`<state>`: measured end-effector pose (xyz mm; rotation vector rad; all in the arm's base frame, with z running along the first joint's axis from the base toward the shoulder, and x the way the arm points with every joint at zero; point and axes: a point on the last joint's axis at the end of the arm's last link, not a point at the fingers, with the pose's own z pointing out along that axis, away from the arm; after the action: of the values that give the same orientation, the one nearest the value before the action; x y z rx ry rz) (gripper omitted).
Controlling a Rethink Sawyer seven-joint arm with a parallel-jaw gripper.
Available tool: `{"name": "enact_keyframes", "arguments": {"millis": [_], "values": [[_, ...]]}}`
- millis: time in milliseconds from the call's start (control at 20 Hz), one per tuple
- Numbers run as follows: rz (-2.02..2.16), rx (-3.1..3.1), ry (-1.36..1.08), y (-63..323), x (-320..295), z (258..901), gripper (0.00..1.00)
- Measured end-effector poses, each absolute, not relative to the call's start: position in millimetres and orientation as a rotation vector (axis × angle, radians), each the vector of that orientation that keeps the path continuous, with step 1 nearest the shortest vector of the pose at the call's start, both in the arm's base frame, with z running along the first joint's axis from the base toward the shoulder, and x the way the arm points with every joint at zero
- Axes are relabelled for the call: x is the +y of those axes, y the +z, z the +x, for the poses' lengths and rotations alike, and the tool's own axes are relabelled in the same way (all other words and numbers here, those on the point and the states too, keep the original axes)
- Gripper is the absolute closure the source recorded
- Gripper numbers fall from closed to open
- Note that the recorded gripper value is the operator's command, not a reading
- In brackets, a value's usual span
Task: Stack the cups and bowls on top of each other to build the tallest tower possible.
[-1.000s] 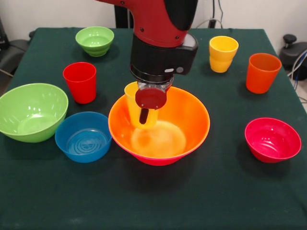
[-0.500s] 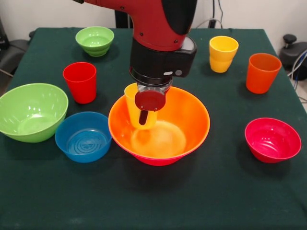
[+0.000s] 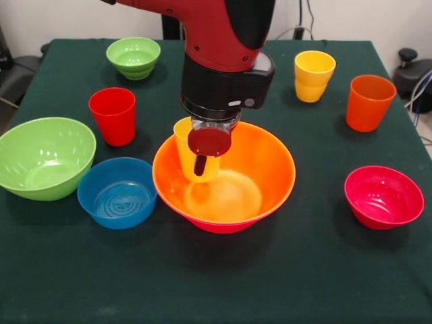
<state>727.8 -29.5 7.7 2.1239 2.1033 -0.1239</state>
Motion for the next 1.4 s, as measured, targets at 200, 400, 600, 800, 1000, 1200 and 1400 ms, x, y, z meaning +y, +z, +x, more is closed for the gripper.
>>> {"name": "enact_keyframes", "arguments": {"millis": [200, 400, 600, 800, 1000, 1200, 1400], "values": [[2.127, 2.100, -0.124, 8, -32, 728, 1.00], [2.137, 2.090, -0.125, 8, -39, 727, 1.00], [2.146, 2.081, -0.125, 8, -44, 727, 1.00], [2.150, 2.076, -0.123, 9, -48, 728, 1.00], [2.150, 2.076, -0.120, 10, -47, 728, 1.00], [2.151, 2.078, -0.117, 9, -46, 729, 1.00], [2.151, 2.079, -0.116, 9, -45, 729, 1.00]]}}
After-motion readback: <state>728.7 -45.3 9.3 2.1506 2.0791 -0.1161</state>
